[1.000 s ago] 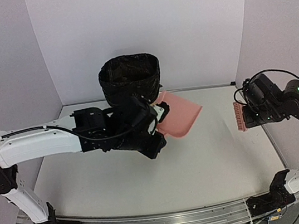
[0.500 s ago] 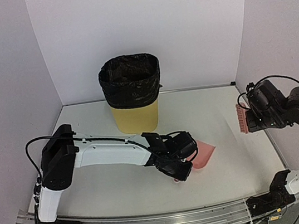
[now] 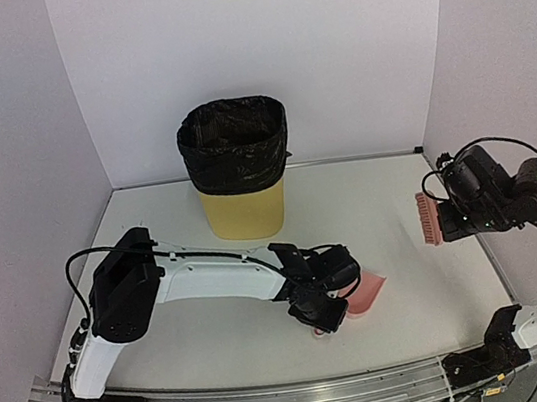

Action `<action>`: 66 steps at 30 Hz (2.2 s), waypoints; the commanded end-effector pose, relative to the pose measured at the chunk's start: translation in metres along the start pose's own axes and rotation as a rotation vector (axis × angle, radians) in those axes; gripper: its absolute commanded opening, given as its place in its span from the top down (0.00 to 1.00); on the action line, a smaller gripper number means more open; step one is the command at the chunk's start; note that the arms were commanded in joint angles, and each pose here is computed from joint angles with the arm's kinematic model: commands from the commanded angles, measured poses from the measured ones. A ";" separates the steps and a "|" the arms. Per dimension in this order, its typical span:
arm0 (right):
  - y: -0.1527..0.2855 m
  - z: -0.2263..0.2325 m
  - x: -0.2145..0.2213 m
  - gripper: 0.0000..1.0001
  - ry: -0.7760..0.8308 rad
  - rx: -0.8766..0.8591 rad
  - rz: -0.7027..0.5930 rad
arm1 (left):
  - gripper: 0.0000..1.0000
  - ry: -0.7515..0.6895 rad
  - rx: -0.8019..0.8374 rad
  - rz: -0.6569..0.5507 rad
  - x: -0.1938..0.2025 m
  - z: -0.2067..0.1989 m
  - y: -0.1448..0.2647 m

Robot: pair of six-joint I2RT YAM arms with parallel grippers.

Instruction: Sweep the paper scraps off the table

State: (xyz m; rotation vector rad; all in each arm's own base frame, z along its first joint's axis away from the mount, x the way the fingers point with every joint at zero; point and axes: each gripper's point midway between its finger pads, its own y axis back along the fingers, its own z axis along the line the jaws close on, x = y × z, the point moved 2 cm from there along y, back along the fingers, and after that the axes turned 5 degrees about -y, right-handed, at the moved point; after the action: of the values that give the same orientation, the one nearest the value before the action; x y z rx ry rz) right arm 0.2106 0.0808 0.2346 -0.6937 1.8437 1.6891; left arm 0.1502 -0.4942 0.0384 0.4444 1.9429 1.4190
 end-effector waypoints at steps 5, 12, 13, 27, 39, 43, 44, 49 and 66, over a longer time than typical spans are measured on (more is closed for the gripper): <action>-0.001 0.001 0.002 1.00 -0.023 -0.023 -0.008 | 0.81 0.022 -0.011 0.031 -0.005 -0.001 0.000; 0.000 -0.001 0.004 1.00 -0.026 -0.025 -0.011 | 0.63 0.012 0.016 0.022 -0.011 -0.008 0.006; 0.000 -0.001 0.004 1.00 -0.026 -0.026 -0.011 | 0.61 0.010 0.017 0.017 -0.013 -0.008 0.007; 0.006 0.004 -0.007 1.00 0.023 -0.048 -0.024 | 0.00 -0.001 -0.013 -0.141 -0.043 -0.007 0.050; -0.003 0.051 -0.003 1.00 0.258 -0.226 0.111 | 0.00 0.168 -0.118 -0.350 -0.029 0.039 0.144; -0.011 0.074 -0.002 1.00 0.341 -0.292 0.156 | 0.00 0.322 -0.194 -0.375 0.008 0.084 0.164; -0.012 0.079 -0.004 1.00 0.362 -0.296 0.159 | 0.00 0.370 -0.211 -0.376 0.018 0.096 0.168; -0.028 0.102 -0.014 1.00 0.520 -0.183 0.141 | 0.00 0.591 -0.287 -0.410 0.066 0.143 0.190; -0.062 0.146 0.006 1.00 0.943 0.113 0.158 | 0.00 0.808 -0.279 -0.563 0.119 0.186 0.236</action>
State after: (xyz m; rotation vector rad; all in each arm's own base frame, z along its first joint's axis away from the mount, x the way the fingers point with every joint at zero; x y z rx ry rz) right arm 0.2530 0.2186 0.1631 -1.4920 2.6333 1.4978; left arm 0.1648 -0.2149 0.1889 -0.8137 2.1619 1.5284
